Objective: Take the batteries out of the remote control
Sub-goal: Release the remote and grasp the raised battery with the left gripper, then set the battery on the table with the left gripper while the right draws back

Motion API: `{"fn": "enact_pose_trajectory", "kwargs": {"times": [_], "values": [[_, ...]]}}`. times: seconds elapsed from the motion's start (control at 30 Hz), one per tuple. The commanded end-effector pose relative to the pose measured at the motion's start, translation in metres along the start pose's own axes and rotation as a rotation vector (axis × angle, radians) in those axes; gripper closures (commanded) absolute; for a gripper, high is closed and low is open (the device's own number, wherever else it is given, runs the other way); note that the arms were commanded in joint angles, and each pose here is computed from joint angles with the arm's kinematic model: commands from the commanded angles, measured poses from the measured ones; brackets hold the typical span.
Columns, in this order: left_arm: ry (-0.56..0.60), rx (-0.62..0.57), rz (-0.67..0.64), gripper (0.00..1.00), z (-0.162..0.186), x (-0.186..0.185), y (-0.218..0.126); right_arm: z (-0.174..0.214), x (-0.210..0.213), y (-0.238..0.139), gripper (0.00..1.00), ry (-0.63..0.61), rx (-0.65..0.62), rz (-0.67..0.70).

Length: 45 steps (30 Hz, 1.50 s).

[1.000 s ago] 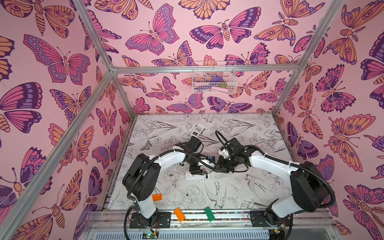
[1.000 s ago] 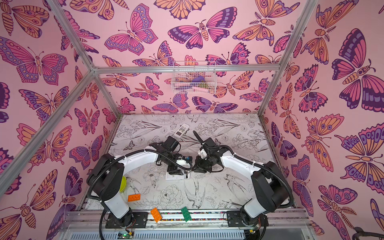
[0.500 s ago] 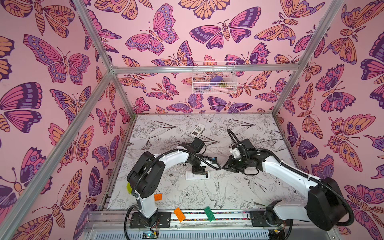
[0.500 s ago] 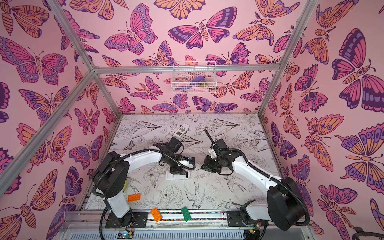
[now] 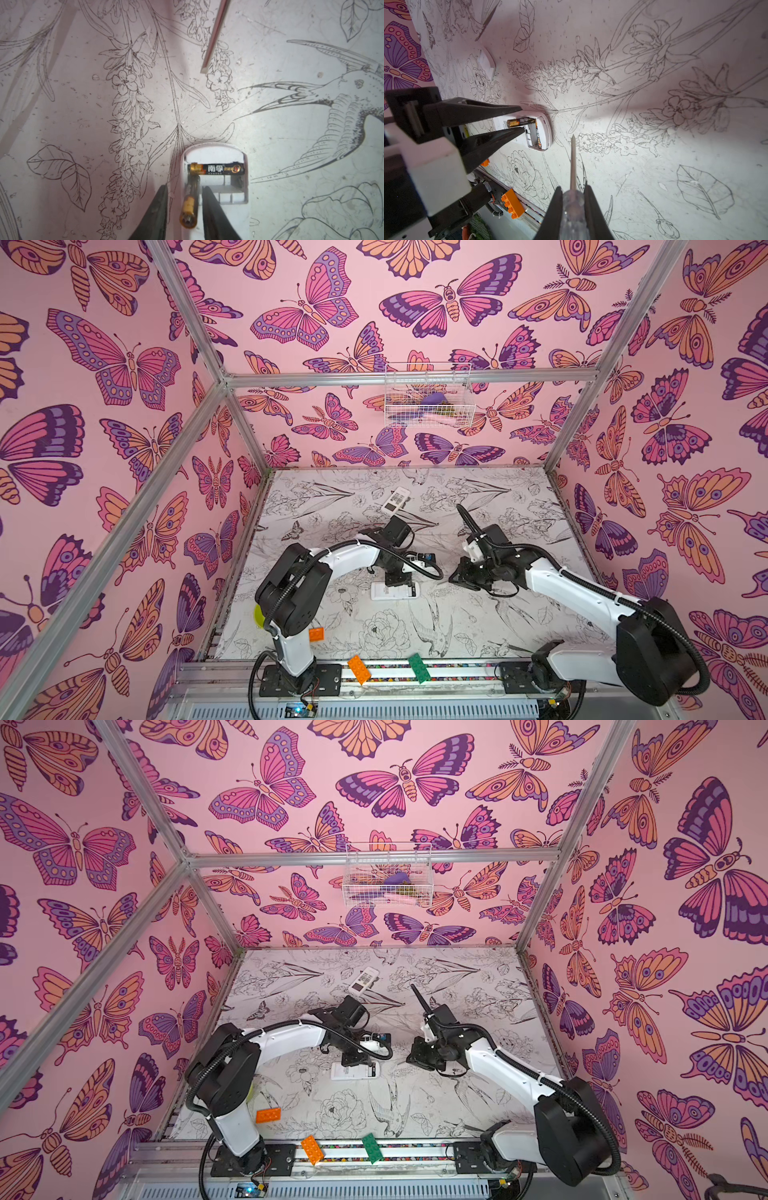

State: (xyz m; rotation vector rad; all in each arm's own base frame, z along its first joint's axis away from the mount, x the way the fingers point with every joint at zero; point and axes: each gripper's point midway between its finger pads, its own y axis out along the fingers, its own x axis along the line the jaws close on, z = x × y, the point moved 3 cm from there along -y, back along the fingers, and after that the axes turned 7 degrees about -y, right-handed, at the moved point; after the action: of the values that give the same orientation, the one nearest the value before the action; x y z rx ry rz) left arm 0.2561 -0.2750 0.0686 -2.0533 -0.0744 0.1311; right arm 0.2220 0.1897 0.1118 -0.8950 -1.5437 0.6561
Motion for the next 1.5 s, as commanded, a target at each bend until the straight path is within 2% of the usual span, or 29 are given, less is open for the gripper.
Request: {"fn": "enact_pose_trajectory", "kwargs": {"times": [0.0, 0.1, 0.3, 0.47, 0.63, 0.87, 1.03, 1.23, 1.47], "values": [[-0.01, 0.002, -0.001, 0.74, 0.002, -0.006, 0.0, -0.007, 0.002, -0.009, 1.0, 0.001, -0.034, 0.006], [0.002, -0.003, 0.006, 0.77, 0.003, -0.008, 0.001, -0.008, 0.0, -0.01, 1.0, -0.002, -0.069, 0.006], [-0.002, -0.019, 0.018, 0.9, -0.002, -0.011, -0.004, -0.01, 0.0, -0.01, 1.0, -0.013, -0.05, 0.016], [-0.014, -0.021, 0.006, 0.95, -0.007, -0.01, -0.013, -0.015, 0.003, -0.009, 1.0, -0.023, -0.032, 0.016], [-0.007, -0.019, -0.011, 0.98, -0.007, -0.009, -0.019, -0.02, 0.004, -0.005, 1.0, -0.016, -0.039, -0.003], [-0.071, -0.049, -0.061, 0.99, -0.007, 0.011, -0.044, -0.032, 0.006, -0.005, 1.0, -0.02, -0.084, -0.01], [-0.205, -0.118, -0.099, 0.98, 0.0, 0.031, -0.068, -0.042, 0.011, -0.011, 1.0, -0.037, -0.174, -0.039], [-0.379, -0.199, -0.186, 1.0, 0.022, 0.062, -0.091, -0.05, 0.018, -0.017, 1.0, -0.075, -0.215, -0.058], [-0.687, -0.341, -0.318, 1.0, 0.065, 0.106, -0.122, -0.063, 0.015, -0.037, 1.0, -0.148, -0.363, -0.005]]}}
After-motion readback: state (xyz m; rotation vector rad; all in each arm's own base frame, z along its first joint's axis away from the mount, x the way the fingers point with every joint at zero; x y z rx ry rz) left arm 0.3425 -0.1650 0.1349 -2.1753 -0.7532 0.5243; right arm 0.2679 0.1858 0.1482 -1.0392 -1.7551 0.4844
